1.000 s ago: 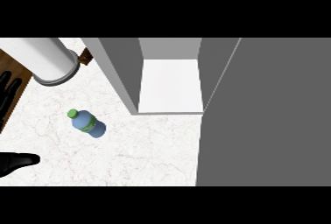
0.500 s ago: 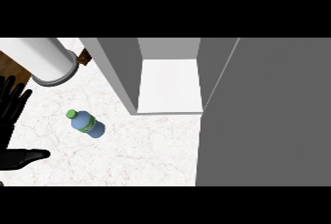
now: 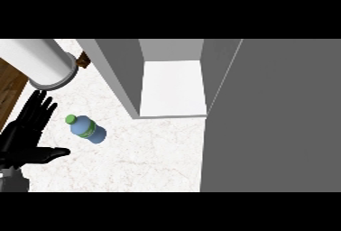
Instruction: Pick up the bottled water, place it into the cabinet and close the cabinet
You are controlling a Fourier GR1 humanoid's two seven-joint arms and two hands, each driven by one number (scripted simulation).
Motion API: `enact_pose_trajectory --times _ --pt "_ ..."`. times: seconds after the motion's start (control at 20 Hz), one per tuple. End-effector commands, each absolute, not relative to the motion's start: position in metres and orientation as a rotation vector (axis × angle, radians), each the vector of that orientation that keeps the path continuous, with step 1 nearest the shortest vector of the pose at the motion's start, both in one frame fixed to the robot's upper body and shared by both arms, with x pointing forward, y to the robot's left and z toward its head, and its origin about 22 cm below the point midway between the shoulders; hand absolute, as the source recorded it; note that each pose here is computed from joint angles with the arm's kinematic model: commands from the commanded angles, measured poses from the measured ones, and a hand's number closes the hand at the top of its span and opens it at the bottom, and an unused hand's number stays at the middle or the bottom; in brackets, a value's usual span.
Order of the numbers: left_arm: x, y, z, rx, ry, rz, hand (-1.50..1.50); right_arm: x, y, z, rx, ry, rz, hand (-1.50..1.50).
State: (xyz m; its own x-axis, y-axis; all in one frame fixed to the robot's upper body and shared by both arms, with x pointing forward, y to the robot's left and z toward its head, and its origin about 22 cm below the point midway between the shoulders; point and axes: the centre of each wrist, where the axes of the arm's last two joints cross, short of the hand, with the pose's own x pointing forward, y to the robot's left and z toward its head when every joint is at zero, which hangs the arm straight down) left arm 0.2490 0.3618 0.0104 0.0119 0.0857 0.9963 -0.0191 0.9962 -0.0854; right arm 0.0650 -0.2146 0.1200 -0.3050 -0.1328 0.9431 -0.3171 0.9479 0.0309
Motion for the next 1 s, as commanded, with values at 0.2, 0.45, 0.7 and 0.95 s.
enact_pose_trajectory --times 0.2,0.45,0.7,0.95 --pt "0.259 0.355 -0.061 -0.077 -1.492 0.140 -1.50 0.043 -0.217 0.153 0.317 -1.926 0.218 -1.50" --pt "0.257 0.369 -0.086 -0.130 -1.481 0.113 -1.50 0.043 -0.219 0.150 0.286 -1.953 0.214 -1.50" --pt "0.267 0.361 -0.101 -0.170 -1.489 0.103 -1.50 0.038 -0.211 0.149 0.311 -1.925 0.218 -1.50" --pt "0.256 0.355 -0.123 -0.189 -1.490 0.096 -1.50 0.031 -0.216 0.143 0.325 -1.922 0.218 -1.50"
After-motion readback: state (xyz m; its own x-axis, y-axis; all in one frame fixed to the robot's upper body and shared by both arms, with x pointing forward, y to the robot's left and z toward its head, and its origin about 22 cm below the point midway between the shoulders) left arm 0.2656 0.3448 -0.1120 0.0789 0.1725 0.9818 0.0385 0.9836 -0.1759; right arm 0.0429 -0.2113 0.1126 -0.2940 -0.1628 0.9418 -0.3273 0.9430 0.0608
